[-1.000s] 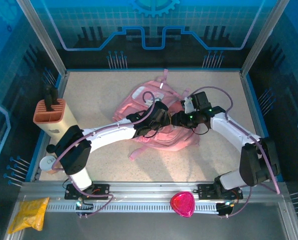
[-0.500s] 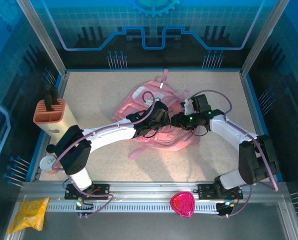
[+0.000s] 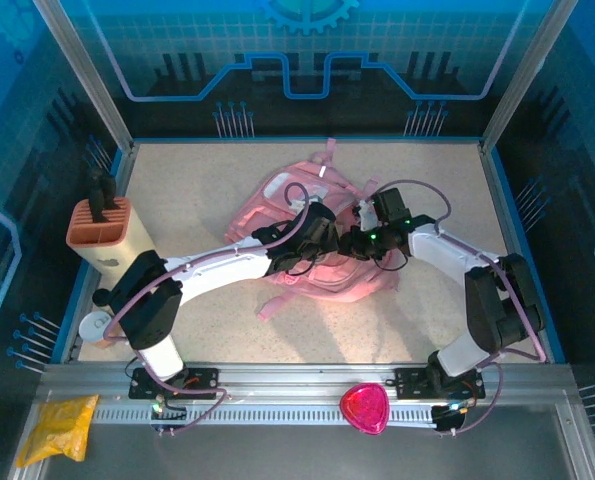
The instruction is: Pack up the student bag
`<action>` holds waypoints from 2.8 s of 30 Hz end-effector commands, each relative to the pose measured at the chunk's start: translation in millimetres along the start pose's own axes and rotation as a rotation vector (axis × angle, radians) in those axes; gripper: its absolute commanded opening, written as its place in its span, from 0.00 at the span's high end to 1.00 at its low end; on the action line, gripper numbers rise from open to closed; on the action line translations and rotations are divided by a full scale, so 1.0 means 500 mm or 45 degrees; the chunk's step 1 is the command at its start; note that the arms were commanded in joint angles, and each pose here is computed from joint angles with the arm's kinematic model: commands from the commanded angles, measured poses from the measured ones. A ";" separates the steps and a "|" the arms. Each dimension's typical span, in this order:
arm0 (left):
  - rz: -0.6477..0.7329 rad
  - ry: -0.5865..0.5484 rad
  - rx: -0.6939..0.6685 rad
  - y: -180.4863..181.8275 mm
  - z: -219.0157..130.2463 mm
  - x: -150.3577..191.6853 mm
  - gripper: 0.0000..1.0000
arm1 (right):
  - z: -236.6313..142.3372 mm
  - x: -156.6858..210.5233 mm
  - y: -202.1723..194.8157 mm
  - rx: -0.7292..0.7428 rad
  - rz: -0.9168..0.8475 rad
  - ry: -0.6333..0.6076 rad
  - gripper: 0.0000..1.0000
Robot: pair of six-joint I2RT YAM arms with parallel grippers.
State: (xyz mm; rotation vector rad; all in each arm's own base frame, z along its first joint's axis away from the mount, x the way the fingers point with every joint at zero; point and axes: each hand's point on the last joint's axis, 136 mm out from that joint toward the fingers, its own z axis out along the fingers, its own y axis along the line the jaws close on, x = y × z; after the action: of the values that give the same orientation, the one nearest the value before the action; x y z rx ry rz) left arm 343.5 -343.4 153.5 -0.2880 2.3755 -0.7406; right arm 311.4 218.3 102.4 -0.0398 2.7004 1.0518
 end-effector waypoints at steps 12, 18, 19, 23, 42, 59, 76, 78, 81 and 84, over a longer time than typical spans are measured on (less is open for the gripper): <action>-0.017 0.026 0.182 -0.059 -0.013 -0.007 0.83 | -0.061 0.002 0.002 0.044 -0.084 -0.112 0.80; -0.016 0.058 0.313 -0.057 -0.065 0.012 0.47 | -0.122 0.037 -0.026 0.219 -0.142 -0.156 0.68; -0.028 0.059 0.314 -0.046 -0.070 0.015 0.45 | -0.129 0.041 -0.027 0.235 -0.147 -0.161 0.67; -0.103 0.027 0.294 0.022 -0.079 0.024 0.38 | -0.138 0.079 -0.030 0.273 -0.177 -0.141 0.64; -0.398 0.056 0.107 0.149 0.031 0.041 0.44 | -0.063 0.168 0.037 0.413 -0.368 -0.102 0.40; -0.520 -0.050 -0.069 0.230 -0.025 0.056 0.41 | 0.018 0.162 0.065 0.473 -0.202 -0.191 0.43; -0.524 -0.063 -0.074 0.226 -0.023 0.050 0.42 | 0.085 0.105 0.051 0.643 -0.079 -0.357 0.55; -0.530 -0.063 -0.076 0.229 -0.022 0.052 0.42 | 0.098 0.102 0.048 0.651 -0.083 -0.355 0.55; -0.534 -0.058 -0.077 0.230 -0.021 0.054 0.42 | 0.115 0.100 0.041 0.676 -0.083 -0.340 0.58; -0.536 -0.051 -0.097 0.236 -0.019 0.062 0.41 | 0.123 0.108 0.034 0.689 -0.083 -0.318 0.65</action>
State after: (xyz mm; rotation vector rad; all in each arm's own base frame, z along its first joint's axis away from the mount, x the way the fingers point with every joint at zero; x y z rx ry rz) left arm 316.1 -263.0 84.1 -0.8105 2.3211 -0.8781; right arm 262.6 262.4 52.8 0.0829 2.6707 0.2334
